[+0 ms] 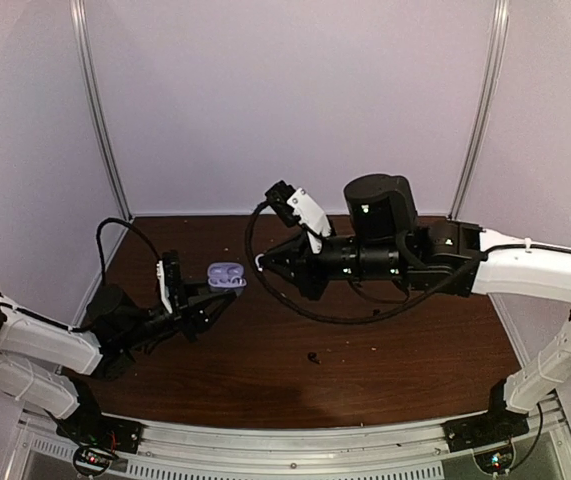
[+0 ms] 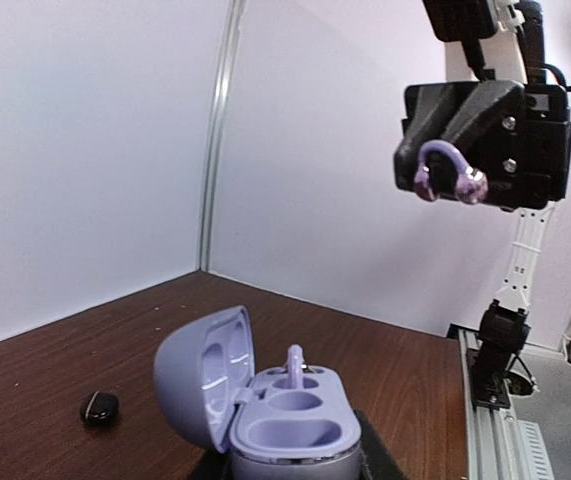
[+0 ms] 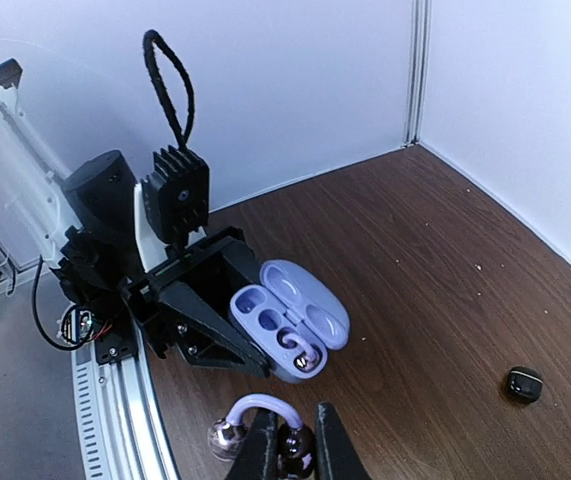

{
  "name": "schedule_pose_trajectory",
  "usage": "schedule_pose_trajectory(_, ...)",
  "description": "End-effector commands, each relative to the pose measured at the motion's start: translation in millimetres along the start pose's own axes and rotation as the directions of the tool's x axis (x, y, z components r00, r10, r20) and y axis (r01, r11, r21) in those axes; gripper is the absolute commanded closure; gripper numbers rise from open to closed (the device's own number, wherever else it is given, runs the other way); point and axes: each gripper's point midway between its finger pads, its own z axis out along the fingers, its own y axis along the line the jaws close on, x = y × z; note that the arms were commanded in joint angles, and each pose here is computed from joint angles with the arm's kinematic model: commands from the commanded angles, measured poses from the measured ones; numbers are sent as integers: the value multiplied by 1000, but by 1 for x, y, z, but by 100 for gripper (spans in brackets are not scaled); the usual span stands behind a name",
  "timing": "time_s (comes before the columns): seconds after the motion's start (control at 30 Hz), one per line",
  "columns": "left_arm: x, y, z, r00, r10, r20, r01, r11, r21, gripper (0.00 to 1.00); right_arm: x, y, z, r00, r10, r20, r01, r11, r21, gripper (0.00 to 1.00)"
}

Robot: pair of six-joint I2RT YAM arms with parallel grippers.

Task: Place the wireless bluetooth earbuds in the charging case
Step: Place the left earbud at the center of the board.

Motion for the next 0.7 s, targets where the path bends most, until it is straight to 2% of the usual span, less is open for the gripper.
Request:
schedule_pose_trajectory(0.0,-12,37,-11,1000,15,19,-10,976,-220,100,29,-27,2,993,95,-75,-92,995,38,98)
schedule_pose_trajectory(0.1,-7,53,-26,999,-38,5,38,945,-325,100,87,-16,8,976,43,-215,-59,996,-72,95)
schedule_pose_trajectory(0.2,-4,63,-43,995,-95,15,93,911,-401,100,138,1,20,935,-95,-343,21,977,-213,96)
schedule_pose_trajectory(0.27,-2,72,-51,991,-135,16,127,878,-461,100,162,4,34,905,-215,-367,114,954,-278,97)
schedule_pose_trajectory(0.37,0,80,-59,984,-178,1,153,844,-515,100,188,4,60,866,-325,-380,193,918,-346,98)
schedule_pose_trajectory(0.53,-5,88,-68,977,-212,-11,169,805,-569,100,232,12,95,737,-509,-445,311,840,-445,98)
schedule_pose_trajectory(0.67,-9,89,-76,978,-207,10,174,794,-582,100,266,9,110,630,-603,-489,366,786,-498,98)
